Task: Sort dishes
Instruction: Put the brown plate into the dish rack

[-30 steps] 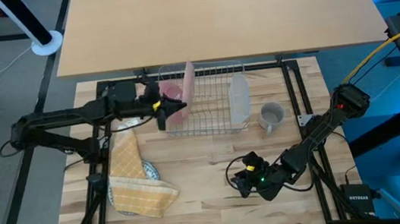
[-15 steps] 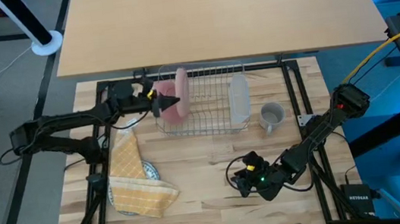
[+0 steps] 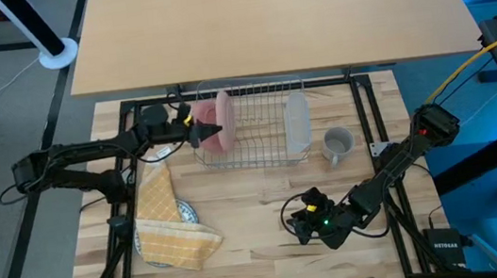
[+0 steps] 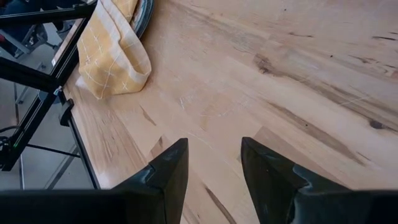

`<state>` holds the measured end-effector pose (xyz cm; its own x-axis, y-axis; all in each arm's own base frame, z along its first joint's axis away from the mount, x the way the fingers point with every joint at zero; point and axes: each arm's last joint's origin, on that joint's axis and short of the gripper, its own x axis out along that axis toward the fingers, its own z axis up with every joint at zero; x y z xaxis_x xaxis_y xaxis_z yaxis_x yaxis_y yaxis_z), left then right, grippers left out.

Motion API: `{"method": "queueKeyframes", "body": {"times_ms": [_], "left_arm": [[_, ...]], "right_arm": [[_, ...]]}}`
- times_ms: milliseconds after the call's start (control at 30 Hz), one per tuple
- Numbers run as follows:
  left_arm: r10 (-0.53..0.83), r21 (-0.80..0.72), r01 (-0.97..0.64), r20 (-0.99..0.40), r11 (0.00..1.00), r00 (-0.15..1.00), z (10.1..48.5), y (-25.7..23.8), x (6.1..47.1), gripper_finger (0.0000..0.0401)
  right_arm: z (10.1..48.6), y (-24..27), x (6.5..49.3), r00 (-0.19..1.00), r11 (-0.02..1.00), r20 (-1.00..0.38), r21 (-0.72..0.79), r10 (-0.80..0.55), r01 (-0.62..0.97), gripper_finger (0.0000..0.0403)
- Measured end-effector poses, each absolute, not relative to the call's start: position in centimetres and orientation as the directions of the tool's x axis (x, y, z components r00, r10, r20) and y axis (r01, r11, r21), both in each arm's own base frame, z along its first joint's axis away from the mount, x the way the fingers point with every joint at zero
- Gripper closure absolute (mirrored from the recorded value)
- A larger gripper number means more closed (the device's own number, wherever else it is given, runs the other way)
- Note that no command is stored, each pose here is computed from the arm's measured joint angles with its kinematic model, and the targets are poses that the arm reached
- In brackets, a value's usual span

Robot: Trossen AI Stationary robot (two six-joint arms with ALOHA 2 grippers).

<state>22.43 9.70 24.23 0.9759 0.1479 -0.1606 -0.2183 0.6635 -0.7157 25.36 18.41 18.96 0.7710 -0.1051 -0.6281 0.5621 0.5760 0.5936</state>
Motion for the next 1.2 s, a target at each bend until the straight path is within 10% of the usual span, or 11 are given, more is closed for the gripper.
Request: {"method": "queueKeyframes", "body": {"times_ms": [1200], "left_arm": [[0.139,-0.665,-0.378,-0.385,0.644,0.912,22.7,10.7,19.9,0.0311]], "right_arm": [[18.9,18.4,25.3,0.768,0.577,-0.633,0.593,-0.096,0.562,0.0249]]}}
